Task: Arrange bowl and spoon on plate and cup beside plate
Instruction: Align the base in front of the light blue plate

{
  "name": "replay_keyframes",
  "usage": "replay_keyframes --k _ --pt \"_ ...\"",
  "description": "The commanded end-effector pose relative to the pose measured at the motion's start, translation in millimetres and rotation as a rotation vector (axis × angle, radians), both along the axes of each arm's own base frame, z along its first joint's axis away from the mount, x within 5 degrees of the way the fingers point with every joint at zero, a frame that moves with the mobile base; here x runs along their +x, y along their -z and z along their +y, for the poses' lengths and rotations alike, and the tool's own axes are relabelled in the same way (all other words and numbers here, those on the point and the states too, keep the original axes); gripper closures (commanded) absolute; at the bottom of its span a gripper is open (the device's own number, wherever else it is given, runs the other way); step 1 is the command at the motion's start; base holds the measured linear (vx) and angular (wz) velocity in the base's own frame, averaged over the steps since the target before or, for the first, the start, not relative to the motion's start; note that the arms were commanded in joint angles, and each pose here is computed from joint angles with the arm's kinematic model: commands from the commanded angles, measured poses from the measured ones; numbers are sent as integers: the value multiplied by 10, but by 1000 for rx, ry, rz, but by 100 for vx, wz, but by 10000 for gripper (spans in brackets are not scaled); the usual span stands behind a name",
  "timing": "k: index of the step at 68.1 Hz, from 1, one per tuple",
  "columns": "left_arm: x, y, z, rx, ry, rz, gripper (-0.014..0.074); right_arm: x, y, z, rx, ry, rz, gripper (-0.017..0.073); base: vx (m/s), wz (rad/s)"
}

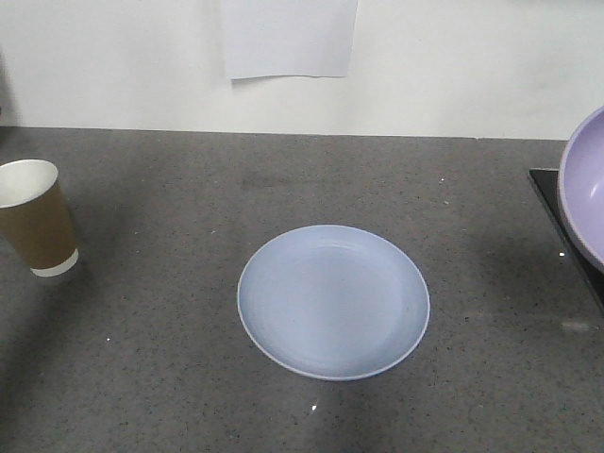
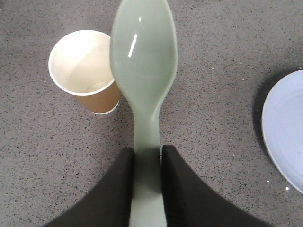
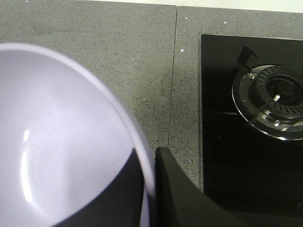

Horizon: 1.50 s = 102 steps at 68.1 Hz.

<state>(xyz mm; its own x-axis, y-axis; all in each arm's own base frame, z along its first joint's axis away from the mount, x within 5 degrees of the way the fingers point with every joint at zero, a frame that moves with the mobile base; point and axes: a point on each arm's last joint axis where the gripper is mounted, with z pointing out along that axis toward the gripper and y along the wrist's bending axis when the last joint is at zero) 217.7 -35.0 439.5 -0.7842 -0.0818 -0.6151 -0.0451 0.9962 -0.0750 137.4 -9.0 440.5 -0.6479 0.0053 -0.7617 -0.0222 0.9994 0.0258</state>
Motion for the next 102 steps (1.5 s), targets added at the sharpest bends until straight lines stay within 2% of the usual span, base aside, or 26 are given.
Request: replay_keyframes --k 1,102 --pt "-53 -151 12 -18 0 -97 600 -7 -127 -4 -8 9 -94 566 2 6" --pt "-53 -151 12 -18 0 -97 600 -7 -127 -4 -8 9 -94 566 0 0"
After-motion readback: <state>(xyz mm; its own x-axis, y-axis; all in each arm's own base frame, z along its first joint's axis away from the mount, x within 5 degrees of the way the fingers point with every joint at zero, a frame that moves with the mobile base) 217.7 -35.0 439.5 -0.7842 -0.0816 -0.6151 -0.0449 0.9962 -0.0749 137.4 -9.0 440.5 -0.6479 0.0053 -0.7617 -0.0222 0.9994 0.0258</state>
